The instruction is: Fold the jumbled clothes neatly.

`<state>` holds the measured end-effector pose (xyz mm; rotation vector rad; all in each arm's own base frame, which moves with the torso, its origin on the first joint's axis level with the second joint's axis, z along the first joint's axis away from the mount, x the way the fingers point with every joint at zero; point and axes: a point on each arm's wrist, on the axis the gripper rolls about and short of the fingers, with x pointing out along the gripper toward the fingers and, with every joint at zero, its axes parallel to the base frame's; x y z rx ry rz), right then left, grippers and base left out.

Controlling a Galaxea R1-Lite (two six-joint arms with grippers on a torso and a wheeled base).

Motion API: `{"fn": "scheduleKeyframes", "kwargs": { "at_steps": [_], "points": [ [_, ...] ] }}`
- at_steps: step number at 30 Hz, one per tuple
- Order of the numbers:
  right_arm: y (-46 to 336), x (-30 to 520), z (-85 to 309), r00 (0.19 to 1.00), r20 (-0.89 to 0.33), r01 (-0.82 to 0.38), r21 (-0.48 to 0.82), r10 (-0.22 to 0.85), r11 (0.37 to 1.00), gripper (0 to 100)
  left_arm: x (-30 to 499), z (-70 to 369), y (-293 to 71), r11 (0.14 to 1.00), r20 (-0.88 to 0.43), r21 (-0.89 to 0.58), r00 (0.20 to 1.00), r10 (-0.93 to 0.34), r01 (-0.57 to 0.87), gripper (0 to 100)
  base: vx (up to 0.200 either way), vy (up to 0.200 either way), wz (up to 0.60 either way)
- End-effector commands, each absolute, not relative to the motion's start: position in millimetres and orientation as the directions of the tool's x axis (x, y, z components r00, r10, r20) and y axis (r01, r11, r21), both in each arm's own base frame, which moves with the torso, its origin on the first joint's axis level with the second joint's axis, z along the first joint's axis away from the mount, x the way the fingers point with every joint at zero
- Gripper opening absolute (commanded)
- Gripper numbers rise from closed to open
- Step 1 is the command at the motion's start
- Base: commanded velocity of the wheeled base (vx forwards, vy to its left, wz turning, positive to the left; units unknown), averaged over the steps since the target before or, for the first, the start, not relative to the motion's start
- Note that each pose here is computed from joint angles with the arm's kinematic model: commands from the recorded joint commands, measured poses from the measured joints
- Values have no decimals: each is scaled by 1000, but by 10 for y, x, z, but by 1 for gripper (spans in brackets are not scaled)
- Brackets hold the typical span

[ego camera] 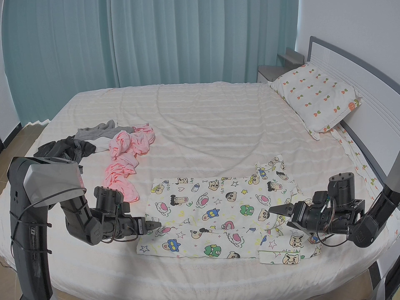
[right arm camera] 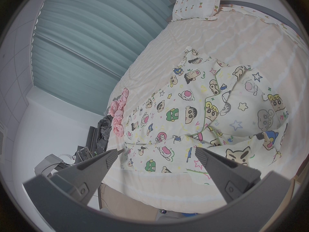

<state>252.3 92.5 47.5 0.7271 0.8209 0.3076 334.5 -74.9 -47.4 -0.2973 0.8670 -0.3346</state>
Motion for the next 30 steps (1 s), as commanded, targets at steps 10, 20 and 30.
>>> {"fn": "scheduleKeyframes", "kwargs": {
  "at_steps": [10,20,30],
  "points": [
    [948,2503,446,642,-564,23,690,519,723,100,3398,-513,-882,899,-682,-392,595,-425,194,100,0,0,0],
    [949,2505,438,641,-567,25,689,517,724,100,3432,-532,-912,894,-678,-409,596,-431,182,0,0,0,0],
    [951,2499,435,639,-568,24,689,519,724,100,3347,-522,-850,912,-698,-386,601,-389,143,0,0,0,0]
  ]
}}
